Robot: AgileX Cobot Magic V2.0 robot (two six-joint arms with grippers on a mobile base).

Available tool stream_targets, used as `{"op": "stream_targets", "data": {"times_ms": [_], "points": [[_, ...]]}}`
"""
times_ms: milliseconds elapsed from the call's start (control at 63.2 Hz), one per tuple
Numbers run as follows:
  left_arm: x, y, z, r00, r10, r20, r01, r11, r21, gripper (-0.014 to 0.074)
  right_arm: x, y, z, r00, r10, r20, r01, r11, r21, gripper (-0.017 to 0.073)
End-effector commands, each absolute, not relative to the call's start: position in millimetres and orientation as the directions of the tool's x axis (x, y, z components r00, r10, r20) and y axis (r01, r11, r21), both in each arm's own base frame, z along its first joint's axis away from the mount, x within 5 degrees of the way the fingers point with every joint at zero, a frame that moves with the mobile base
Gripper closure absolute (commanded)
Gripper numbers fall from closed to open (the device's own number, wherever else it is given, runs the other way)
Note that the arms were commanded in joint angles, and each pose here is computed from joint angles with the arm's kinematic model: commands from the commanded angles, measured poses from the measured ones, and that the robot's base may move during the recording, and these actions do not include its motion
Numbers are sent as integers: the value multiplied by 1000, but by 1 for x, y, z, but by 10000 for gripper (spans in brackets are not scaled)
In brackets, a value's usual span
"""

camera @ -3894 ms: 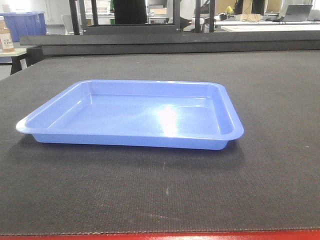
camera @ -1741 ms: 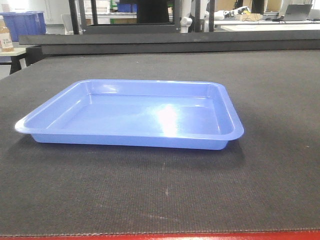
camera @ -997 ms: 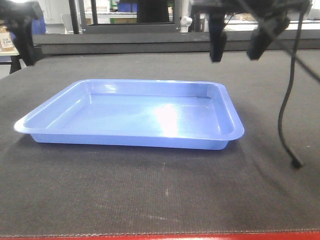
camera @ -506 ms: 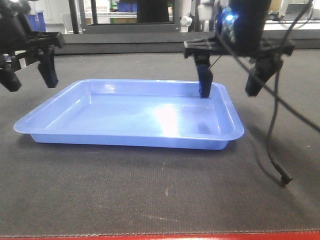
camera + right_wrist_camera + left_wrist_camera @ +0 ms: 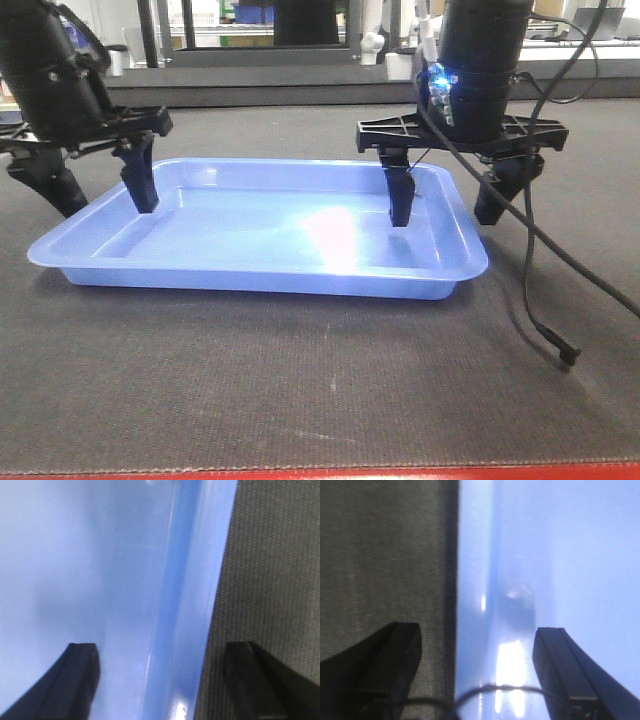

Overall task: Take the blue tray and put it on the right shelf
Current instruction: 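Lower both grippers onto the blue tray's side rims and close, then lift the blue tray with both grippers up off the table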

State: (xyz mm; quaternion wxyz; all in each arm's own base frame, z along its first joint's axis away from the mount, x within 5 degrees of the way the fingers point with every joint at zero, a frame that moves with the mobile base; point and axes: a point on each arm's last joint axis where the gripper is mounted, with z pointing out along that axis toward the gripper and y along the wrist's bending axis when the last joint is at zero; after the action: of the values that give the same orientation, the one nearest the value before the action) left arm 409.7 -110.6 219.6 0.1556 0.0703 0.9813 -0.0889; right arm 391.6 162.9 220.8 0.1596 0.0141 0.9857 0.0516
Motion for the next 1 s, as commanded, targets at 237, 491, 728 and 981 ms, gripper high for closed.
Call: {"op": "stream_targets", "data": {"times_ms": [237,491,728,981], "points": [[410,-113,243,-922,107,-372,179,970,-167,567,393,161,255,-908,56,-415,-6,989,147,496],[406,-112,264,-925,126,-358,194,968,-159,635,388,159,272,-892,62,-449,-12,987,161,500],[382,-106,320,-902,102,-419,187,968,-167,635,361,144,331,-830,41,-556,-42,990,136,500],[326,-102,361,-884,109,-455,176,979,-107,635,310,141,374,-787,-59,-615,-153,983,101,500]]}}
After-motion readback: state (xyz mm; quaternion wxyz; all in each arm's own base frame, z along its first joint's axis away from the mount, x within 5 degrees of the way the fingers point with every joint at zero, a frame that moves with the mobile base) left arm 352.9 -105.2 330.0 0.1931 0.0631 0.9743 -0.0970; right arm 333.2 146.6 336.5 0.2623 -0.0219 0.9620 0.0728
